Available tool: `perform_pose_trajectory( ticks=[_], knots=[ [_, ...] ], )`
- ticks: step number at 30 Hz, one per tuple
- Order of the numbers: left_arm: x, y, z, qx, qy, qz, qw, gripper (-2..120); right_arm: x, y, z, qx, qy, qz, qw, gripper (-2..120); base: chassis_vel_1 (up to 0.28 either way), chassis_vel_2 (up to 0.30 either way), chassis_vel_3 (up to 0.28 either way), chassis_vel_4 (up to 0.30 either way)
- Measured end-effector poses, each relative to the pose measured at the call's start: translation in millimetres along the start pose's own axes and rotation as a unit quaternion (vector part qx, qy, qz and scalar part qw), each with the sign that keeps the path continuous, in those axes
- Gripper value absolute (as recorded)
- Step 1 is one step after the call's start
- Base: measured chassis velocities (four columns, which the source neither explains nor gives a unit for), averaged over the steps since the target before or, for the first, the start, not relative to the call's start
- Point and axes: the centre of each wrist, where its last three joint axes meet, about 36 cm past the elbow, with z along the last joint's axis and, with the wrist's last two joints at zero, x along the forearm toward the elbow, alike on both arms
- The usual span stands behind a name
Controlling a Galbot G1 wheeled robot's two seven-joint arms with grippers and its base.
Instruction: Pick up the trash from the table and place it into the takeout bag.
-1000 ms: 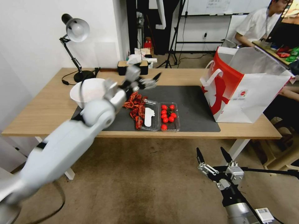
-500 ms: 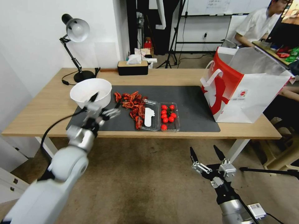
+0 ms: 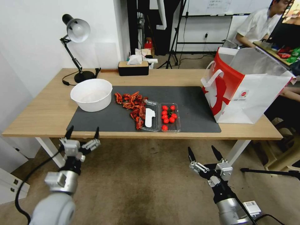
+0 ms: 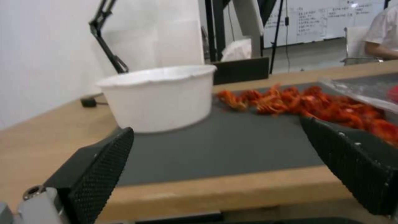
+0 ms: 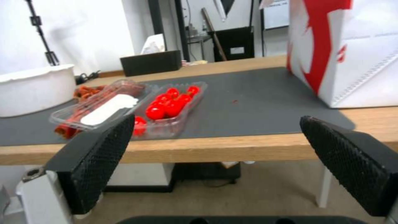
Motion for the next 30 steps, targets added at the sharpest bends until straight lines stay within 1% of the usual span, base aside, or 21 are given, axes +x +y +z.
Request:
perform_pose_trajectory(
  ticks=[1, 2, 4, 6, 10, 13, 19, 23, 30],
  knots=[
    [2.8, -6.4, 5.3, 0.003, 0.007, 0.000, 1.0000, 100, 1.2, -1.3, 0.0, 0.001, 0.002, 0.003, 1.000, 100, 0.000, 0.000, 0.000, 0.000],
    [2.8, -6.4, 5.3, 0.003, 0.007, 0.000, 1.0000, 100, 1.2, -1.3, 0.0, 0.001, 0.002, 0.003, 1.000, 100, 0.000, 0.000, 0.000, 0.000],
    [6.8, -14.4, 11.0, 0.006, 0.016, 0.000, 0.9999, 100, 2.0, -1.3, 1.4, 0.002, 0.005, 0.004, 1.000, 100, 0.000, 0.000, 0.000, 0.000],
    [7.9, -16.6, 12.3, 0.006, 0.018, 0.000, 0.9998, 100, 2.2, -1.2, 1.9, 0.002, 0.005, 0.004, 1.000, 100, 0.000, 0.000, 0.000, 0.000],
    [7.7, -17.1, 13.4, 0.004, 0.018, -0.001, 0.9998, 100, 2.1, -1.2, 2.4, 0.001, 0.007, 0.004, 1.000, 100, 0.000, 0.000, 0.000, 0.000],
    [5.4, -14.1, 15.5, -0.011, 0.014, -0.002, 0.9998, 100, -2.2, -3.1, 7.5, 0.002, 0.012, -0.005, 1.000, 100, 0.000, 0.000, 0.000, 0.000],
    [3.9, -15.5, 17.4, -0.010, 0.016, 0.002, 0.9998, 100, -2.9, -3.0, 9.2, -0.002, 0.017, -0.012, 1.000, 100, 0.000, 0.000, 0.000, 0.000],
    [3.1, -20.6, 18.0, 0.001, 0.016, 0.004, 0.9999, 100, -3.9, -5.3, 9.1, 0.002, 0.016, -0.017, 1.000, 100, 0.000, 0.000, 0.000, 0.000],
    [0.6, -21.5, 17.1, -0.001, 0.023, 0.005, 0.9997, 100, -3.1, -6.1, 8.8, -0.001, 0.016, -0.029, 0.999, 100, 0.000, 0.000, 0.000, 0.000]
  ],
)
